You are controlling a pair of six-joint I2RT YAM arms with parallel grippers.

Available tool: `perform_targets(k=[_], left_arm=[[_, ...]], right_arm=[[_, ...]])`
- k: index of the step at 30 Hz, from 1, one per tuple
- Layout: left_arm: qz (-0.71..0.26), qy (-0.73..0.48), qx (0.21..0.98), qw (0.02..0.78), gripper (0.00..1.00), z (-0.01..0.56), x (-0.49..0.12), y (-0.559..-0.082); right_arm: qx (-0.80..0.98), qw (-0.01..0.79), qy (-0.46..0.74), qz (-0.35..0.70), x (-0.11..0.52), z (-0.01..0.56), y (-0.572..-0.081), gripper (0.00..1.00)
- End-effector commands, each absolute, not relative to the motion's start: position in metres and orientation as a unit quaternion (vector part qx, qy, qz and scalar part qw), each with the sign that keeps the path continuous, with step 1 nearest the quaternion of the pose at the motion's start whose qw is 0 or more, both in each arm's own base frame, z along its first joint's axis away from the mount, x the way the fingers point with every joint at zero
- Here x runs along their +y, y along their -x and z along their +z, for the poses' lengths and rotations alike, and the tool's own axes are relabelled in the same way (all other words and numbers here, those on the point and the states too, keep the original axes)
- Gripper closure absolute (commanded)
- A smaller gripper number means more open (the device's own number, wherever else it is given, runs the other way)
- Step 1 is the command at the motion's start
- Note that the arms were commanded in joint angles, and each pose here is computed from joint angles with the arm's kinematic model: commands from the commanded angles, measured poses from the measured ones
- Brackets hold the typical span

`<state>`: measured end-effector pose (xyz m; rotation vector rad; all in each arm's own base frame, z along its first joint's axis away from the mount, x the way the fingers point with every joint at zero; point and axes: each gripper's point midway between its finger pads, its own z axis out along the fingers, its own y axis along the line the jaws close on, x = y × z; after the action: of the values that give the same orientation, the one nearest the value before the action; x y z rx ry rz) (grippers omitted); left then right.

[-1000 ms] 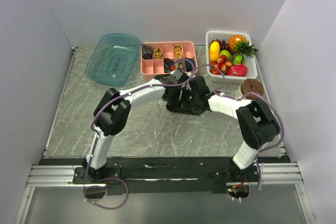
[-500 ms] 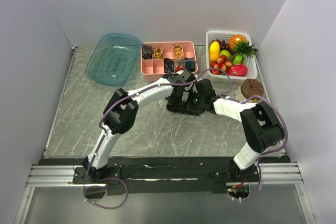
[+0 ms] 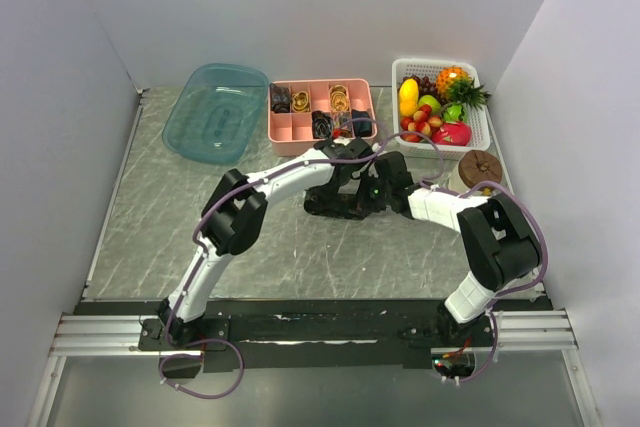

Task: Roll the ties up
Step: Roll the tie at the center of the board.

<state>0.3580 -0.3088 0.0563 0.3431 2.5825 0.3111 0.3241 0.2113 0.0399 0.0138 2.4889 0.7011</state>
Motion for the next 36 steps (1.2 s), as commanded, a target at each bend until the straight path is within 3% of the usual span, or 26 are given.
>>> perform_targets(k=[1,11,12,15,18,26,36], left_arm=[[0.165,-0.132,0.948,0.236,0.66,0.049,-0.292,-0.349],[0.186,-0.137,0.944,0.237,0.57,0.034,-0.301,-0.346],[0.183,-0.135,0.944,0.241,0.49,0.034,-0.302,-0.347],[0.164,-0.129,0.944,0.255,0.37,0.041,-0.309,-0.348],[0.14,-0.12,0.944,0.274,0.32,0.053,-0.316,-0.351],[0.089,-0.112,0.939,0.314,0.29,0.082,-0.338,-0.356],[0.095,-0.108,0.934,0.326,0.27,0.097,-0.337,-0.354]], right_arm=[[0.913,0.299,-0.006,0.277,0.214,0.051,-0.334,1.0],[0.915,0.297,-0.008,0.275,0.212,0.048,-0.333,1.0],[0.914,0.297,-0.008,0.275,0.213,0.049,-0.333,1.0],[0.915,0.297,-0.007,0.274,0.212,0.049,-0.333,1.0],[0.915,0.297,-0.008,0.275,0.212,0.049,-0.333,1.0],[0.914,0.302,-0.009,0.272,0.209,0.054,-0.333,1.0],[0.913,0.299,-0.007,0.277,0.21,0.053,-0.333,1.0]])
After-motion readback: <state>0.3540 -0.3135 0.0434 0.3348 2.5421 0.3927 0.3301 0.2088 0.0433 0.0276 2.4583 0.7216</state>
